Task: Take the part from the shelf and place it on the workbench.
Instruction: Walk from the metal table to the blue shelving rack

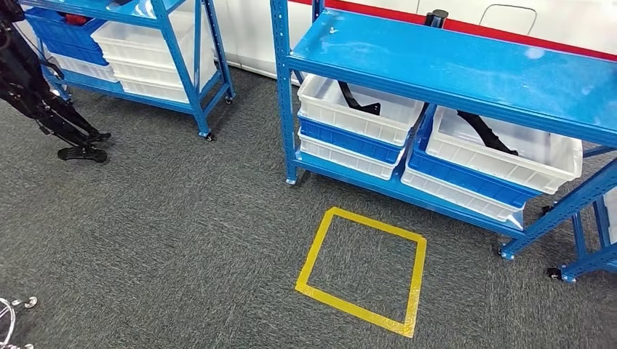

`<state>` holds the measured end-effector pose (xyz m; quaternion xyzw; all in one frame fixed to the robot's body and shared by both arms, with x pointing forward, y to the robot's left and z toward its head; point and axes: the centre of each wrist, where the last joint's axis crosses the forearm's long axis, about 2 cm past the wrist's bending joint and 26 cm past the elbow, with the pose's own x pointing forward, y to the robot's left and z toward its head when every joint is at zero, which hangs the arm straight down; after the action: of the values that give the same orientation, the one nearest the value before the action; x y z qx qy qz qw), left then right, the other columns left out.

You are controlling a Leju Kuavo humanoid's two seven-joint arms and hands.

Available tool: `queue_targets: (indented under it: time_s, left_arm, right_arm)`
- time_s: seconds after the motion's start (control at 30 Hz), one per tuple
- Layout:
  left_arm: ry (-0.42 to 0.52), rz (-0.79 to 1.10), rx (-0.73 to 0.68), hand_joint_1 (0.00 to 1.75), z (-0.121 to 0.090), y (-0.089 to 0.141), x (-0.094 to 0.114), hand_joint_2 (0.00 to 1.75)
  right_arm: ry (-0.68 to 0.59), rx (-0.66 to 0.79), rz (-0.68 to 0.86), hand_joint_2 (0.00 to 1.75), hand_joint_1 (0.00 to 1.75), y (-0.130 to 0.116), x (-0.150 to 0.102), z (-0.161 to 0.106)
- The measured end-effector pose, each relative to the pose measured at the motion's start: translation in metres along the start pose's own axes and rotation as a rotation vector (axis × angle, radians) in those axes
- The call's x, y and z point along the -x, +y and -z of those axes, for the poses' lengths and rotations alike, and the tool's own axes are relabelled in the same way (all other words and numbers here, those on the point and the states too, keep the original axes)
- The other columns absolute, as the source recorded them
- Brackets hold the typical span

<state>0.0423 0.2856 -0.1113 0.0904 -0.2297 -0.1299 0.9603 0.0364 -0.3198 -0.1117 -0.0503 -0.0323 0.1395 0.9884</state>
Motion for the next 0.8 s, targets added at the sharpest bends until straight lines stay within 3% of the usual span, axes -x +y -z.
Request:
queue_targets:
  time_s: [0.8]
  left_arm:
    - [-0.021, -0.013, -0.019, 0.00, 0.0000, 0.0057, 0.0038, 0.00]
  right_arm:
    - [0.009, 0.014, -0.015, 0.00, 0.00, 0.0040, -0.0006, -0.0002]
